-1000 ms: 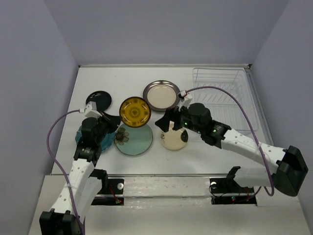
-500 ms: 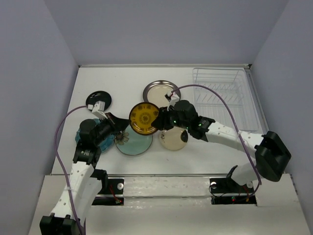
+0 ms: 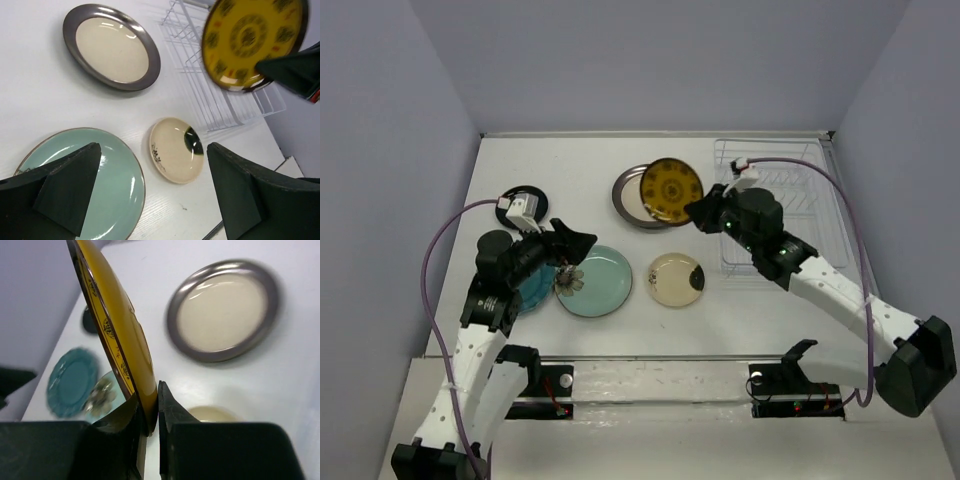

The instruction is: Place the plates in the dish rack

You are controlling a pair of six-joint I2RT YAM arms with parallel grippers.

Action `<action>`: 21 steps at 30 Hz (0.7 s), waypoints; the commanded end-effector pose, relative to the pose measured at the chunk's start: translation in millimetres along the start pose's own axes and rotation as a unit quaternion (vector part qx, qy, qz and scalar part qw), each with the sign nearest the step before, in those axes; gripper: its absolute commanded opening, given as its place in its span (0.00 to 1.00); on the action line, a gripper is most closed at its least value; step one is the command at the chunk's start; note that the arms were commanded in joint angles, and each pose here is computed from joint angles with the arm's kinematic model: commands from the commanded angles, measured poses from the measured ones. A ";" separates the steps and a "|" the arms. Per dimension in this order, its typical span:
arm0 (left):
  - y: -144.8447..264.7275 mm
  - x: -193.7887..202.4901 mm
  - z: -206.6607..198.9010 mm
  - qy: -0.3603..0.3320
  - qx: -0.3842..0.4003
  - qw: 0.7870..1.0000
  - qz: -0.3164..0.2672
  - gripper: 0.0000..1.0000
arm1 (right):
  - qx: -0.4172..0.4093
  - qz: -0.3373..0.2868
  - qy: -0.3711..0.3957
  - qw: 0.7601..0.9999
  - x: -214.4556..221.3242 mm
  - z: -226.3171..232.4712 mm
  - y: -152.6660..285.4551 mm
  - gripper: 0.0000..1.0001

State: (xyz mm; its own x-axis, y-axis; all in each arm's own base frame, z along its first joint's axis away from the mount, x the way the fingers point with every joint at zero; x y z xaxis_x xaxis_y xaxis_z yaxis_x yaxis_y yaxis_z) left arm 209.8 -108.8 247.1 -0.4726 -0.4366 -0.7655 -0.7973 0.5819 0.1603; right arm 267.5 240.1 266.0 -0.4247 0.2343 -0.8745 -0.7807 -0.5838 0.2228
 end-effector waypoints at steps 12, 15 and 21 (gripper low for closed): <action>8.3 12.5 -12.9 -0.026 0.002 1.000 0.015 0.99 | 0.447 -0.112 0.051 0.886 -124.0 -175.9 58.9 0.07; 9.2 13.1 -13.7 -0.025 0.000 1.000 0.014 0.99 | 0.465 -0.086 0.051 0.880 -116.9 -192.5 41.2 0.07; 11.1 12.5 -17.2 -0.028 0.004 1.000 0.010 0.99 | 0.460 -0.041 0.040 0.886 -110.1 -212.7 6.0 0.07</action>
State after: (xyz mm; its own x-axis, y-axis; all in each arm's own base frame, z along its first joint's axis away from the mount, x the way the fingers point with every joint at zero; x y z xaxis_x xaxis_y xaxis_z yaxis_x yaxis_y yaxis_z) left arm 190.6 -118.9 238.3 -0.5039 -0.3858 -0.7728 -0.7794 0.5888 0.2142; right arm 390.3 43.1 245.6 -0.4014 0.1397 -0.9052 -0.8403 0.3369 0.4246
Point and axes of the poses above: each gripper's point midway between its finger pads, its own y axis back along the fingers, its own z axis along the line the jaws close on, x = y × z, the point moved 5 cm from there along y, back along the fingers, and after that the axes turned 5 degrees about y, right-handed, at the moved point
